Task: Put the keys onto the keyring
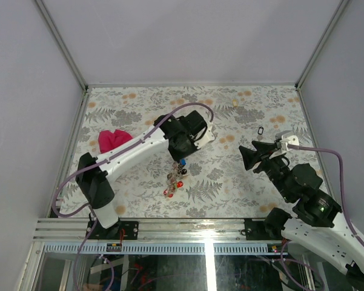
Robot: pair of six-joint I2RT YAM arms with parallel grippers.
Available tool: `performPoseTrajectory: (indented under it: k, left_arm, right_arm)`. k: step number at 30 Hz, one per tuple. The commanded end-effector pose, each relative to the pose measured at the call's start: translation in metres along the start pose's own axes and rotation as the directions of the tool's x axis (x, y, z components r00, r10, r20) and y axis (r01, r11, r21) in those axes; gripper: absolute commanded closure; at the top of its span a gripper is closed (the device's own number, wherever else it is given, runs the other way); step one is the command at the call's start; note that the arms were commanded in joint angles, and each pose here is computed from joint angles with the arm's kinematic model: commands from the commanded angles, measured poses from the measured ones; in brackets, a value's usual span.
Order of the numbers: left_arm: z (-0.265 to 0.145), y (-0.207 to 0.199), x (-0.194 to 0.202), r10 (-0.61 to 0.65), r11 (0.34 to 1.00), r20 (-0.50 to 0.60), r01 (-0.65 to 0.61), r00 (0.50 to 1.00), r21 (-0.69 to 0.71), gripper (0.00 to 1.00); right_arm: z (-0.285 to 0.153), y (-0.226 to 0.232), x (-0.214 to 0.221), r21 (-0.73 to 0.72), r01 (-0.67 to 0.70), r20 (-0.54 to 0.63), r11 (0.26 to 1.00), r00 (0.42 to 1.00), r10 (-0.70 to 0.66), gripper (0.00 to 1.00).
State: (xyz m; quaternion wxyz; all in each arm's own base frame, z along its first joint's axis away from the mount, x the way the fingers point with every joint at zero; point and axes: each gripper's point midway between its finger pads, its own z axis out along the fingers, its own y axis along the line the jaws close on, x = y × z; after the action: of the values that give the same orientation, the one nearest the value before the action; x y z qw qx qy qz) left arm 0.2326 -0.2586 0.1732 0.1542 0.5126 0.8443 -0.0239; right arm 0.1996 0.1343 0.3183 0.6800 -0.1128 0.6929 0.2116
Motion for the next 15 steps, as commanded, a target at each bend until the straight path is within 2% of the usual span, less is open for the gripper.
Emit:
performPoseTrajectory:
  k: [1,6,12,15]
  left_arm:
    - [0.021,0.032,-0.007,-0.068,0.998,0.085,0.068,0.994,-0.003,1.00]
    - [0.040,0.069,0.008,-0.171,0.985,0.092,0.174,0.981,-0.021,0.98]
    - [0.045,0.099,0.027,-0.280,0.956,0.108,0.287,0.954,-0.060,0.92]
    - [0.039,0.104,0.034,-0.301,0.947,0.147,0.313,0.942,-0.071,0.84]
  right_arm:
    - [0.000,-0.001,-0.003,0.018,-0.047,0.005,0.999,0.999,0.047,0.42]
    - [0.007,0.005,0.011,0.015,-0.078,-0.041,0.997,0.996,0.078,0.39]
    - [0.021,0.016,0.043,-0.007,-0.034,-0.196,0.999,0.980,0.032,0.19]
    - [0.024,0.015,0.056,0.013,-0.015,-0.272,1.000,0.962,0.018,0.12]
